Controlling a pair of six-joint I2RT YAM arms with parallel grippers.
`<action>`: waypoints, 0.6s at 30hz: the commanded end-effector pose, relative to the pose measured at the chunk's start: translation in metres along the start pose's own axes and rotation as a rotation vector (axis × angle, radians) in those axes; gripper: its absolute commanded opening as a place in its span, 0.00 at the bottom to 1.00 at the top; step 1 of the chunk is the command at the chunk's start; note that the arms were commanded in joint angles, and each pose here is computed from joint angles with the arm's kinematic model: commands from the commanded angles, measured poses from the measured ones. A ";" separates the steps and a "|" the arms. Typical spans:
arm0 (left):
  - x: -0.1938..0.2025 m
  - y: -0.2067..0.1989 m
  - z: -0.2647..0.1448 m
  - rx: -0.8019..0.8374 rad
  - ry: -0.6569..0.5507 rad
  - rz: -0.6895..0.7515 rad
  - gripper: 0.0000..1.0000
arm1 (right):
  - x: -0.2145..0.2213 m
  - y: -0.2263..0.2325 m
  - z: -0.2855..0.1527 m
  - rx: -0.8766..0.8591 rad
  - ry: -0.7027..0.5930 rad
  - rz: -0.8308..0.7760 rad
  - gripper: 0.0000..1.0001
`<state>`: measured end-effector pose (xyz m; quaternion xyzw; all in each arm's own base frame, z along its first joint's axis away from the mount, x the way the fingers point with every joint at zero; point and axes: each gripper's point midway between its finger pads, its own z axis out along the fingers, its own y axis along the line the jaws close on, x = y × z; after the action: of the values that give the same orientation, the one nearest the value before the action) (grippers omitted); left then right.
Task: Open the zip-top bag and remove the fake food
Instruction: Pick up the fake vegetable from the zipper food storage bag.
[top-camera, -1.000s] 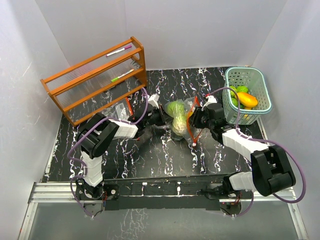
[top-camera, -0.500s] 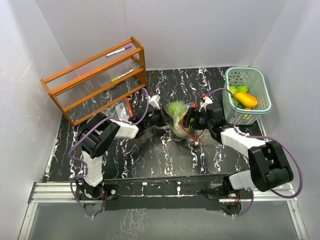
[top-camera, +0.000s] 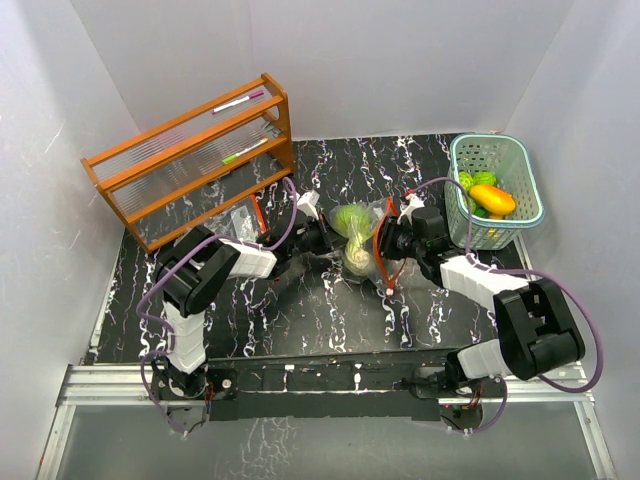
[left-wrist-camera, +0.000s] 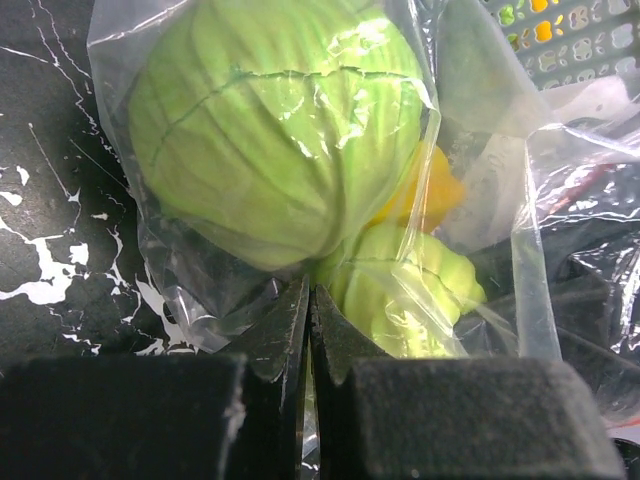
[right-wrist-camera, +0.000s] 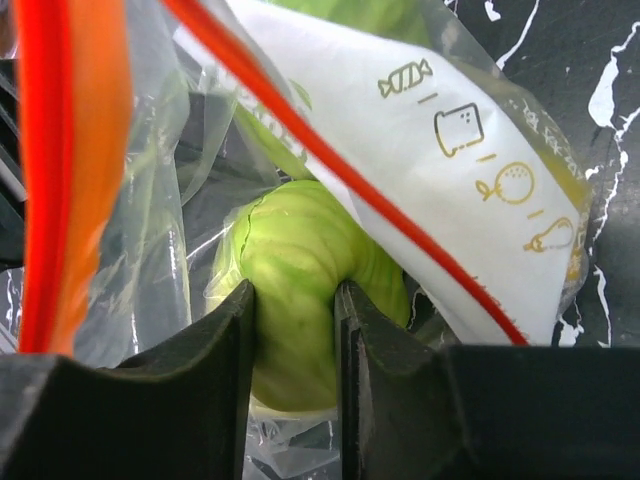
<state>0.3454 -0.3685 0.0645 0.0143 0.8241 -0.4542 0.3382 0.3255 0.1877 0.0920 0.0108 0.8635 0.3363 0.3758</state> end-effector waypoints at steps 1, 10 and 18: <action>-0.004 -0.020 -0.005 0.047 -0.004 0.014 0.00 | -0.019 0.009 -0.014 0.013 -0.057 -0.052 0.24; -0.006 -0.019 -0.002 0.040 -0.006 0.007 0.00 | -0.045 -0.008 -0.039 0.163 -0.143 -0.134 0.19; -0.009 -0.016 -0.003 0.014 -0.012 0.009 0.00 | -0.078 -0.005 -0.065 0.227 -0.288 -0.171 0.07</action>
<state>0.3405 -0.3703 0.0616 0.0160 0.8281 -0.4537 0.3289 0.3162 0.1427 0.1124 0.0159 0.8756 0.2302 0.4244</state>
